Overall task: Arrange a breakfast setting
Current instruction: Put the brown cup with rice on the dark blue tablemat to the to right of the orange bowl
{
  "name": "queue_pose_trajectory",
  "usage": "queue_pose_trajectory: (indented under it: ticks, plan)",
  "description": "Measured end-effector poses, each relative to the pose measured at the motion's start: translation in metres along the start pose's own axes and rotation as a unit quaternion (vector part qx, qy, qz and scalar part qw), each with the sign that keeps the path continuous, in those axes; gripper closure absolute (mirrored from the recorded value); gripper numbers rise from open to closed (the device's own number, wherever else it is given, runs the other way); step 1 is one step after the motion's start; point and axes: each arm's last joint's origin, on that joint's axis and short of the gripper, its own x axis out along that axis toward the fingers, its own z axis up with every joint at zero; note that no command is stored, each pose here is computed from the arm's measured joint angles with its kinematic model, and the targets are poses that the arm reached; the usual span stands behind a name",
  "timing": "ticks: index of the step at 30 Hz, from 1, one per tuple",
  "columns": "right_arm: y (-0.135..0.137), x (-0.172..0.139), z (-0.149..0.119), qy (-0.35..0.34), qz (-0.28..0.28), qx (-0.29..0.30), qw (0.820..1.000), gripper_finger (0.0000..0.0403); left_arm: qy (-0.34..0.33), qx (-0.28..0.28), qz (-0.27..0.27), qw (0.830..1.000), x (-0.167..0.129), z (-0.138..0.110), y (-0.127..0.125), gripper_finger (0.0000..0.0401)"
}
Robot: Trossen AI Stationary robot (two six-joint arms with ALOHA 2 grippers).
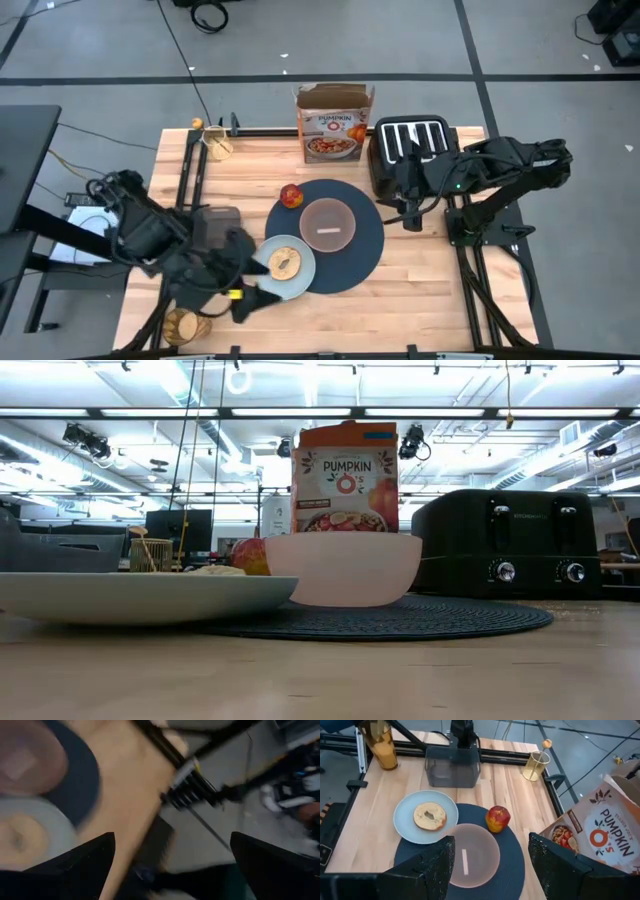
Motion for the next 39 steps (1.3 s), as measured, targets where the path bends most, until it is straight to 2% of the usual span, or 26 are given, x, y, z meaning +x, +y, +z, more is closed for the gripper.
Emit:
queue_pose_trajectory:
  ticks: [2,4,6,8,11,18,22,26,29,35,39]
  plan:
    - [-0.002,0.001,0.0,0.001,0.005,0.0,1.0,0.0145,0.079,-0.082,0.001,0.993,0.007,-0.005,0.001,0.0002]
    - [-0.003,0.001,0.0,0.002,0.006,-0.005,1.0,0.0145,0.159,-0.156,0.032,0.974,0.008,-0.016,0.003,0.0002]
    - [-0.003,0.001,0.0,0.002,0.006,-0.01,1.0,0.0145,0.224,-0.194,0.082,0.951,0.006,-0.032,0.008,0.0002]
    - [-0.003,0.001,0.0,0.002,0.005,-0.014,1.0,0.0145,0.278,-0.214,0.155,0.924,0.002,-0.047,0.015,0.0002]
    - [-0.003,0.001,0.0,0.002,0.006,-0.012,1.0,0.0145,0.32,-0.233,0.251,0.883,-0.002,-0.07,0.023,0.0003]
    - [-0.003,0.001,0.0,0.002,0.005,-0.002,1.0,0.0145,0.36,-0.255,0.323,0.837,0.003,-0.117,0.018,0.0003]
    - [-0.005,0.001,0.002,-0.008,0.001,0.001,1.0,0.0145,0.368,-0.198,0.344,0.841,0.025,-0.143,0.019,0.0003]
    - [-0.009,0.003,0.003,-0.011,-0.006,0.005,1.0,0.0145,0.318,-0.139,0.38,0.857,0.046,-0.154,0.028,0.0004]
    - [-0.012,0.004,0.003,-0.01,-0.011,0.008,1.0,0.0145,0.308,-0.104,0.413,0.851,0.048,-0.16,0.037,0.0011]
    - [-0.014,0.005,0.005,-0.014,0.0,0.017,1.0,0.0145,0.33,-0.101,0.397,0.851,0.053,-0.189,0.055,0.0041]
    - [-0.014,0.005,0.006,-0.021,0.001,0.022,1.0,0.0145,0.344,-0.108,0.413,0.836,0.069,-0.208,0.077,0.0062]
